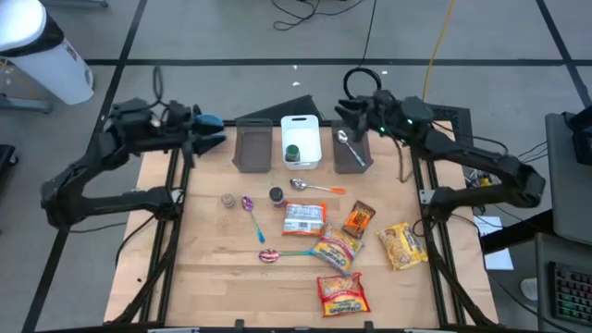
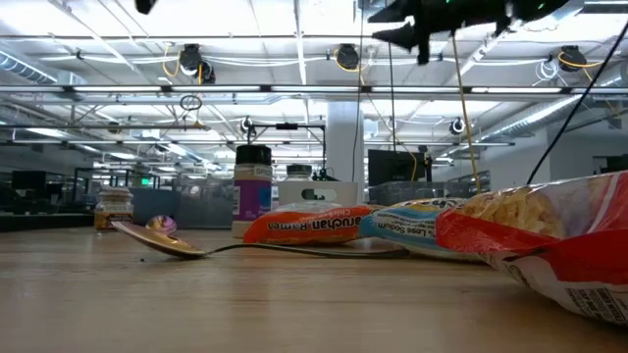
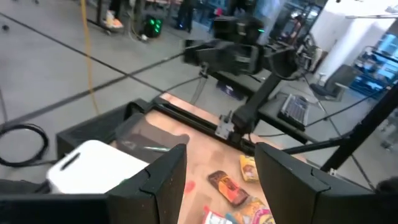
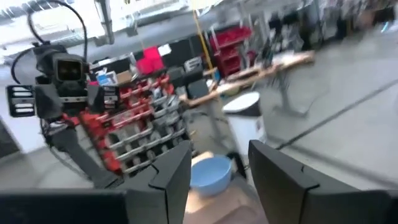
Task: Pick & Place Food Item
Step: Put the orange seasoning pack into the white bin
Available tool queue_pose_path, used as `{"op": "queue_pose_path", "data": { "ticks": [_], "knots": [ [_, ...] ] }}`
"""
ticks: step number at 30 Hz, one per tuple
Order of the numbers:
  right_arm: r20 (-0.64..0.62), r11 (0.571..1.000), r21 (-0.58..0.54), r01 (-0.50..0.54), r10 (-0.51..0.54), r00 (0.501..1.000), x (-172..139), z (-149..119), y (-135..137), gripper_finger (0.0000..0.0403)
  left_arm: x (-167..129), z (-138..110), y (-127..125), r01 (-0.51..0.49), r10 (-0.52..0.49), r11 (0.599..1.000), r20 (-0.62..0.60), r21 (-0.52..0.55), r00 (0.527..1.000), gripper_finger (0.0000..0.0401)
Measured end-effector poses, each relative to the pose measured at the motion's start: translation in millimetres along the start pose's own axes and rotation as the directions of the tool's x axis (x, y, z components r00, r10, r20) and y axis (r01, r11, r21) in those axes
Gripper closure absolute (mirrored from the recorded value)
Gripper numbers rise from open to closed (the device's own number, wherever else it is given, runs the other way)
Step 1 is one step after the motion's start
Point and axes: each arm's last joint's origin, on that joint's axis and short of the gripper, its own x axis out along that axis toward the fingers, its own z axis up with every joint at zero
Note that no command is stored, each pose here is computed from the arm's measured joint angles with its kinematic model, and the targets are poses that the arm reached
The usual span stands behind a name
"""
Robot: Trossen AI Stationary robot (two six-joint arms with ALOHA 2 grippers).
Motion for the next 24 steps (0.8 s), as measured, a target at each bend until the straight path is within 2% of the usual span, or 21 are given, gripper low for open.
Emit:
{"op": "queue_pose_path", "data": {
  "ticks": [5,11,14,18,24],
  "knots": [
    [-0.019,0.996,-0.078,0.046,-0.048,0.999,-26,4,36,0.0260,-20,-7,1,-0.057,0.056,0.998,-0.029,-0.020,0.998,0.0201],
    [-0.095,0.989,-0.114,0.091,-0.103,0.990,-45,-12,79,0.0262,-30,-25,3,-0.076,0.066,0.996,-0.195,-0.044,0.978,0.0201],
    [-0.136,0.980,-0.149,0.130,-0.150,0.979,-49,-26,96,0.0262,-32,-32,4,-0.088,0.071,0.995,-0.258,-0.055,0.964,0.0201],
    [-0.190,0.968,-0.204,0.144,-0.183,0.965,-47,-45,113,0.0262,-31,-41,6,-0.076,0.050,0.993,-0.271,-0.088,0.961,0.0201],
    [-0.246,0.974,-0.190,0.123,-0.169,0.954,-39,-67,127,0.0262,-24,-79,17,-0.096,0.023,0.971,-0.318,-0.219,0.948,0.0201]
  ]
}}
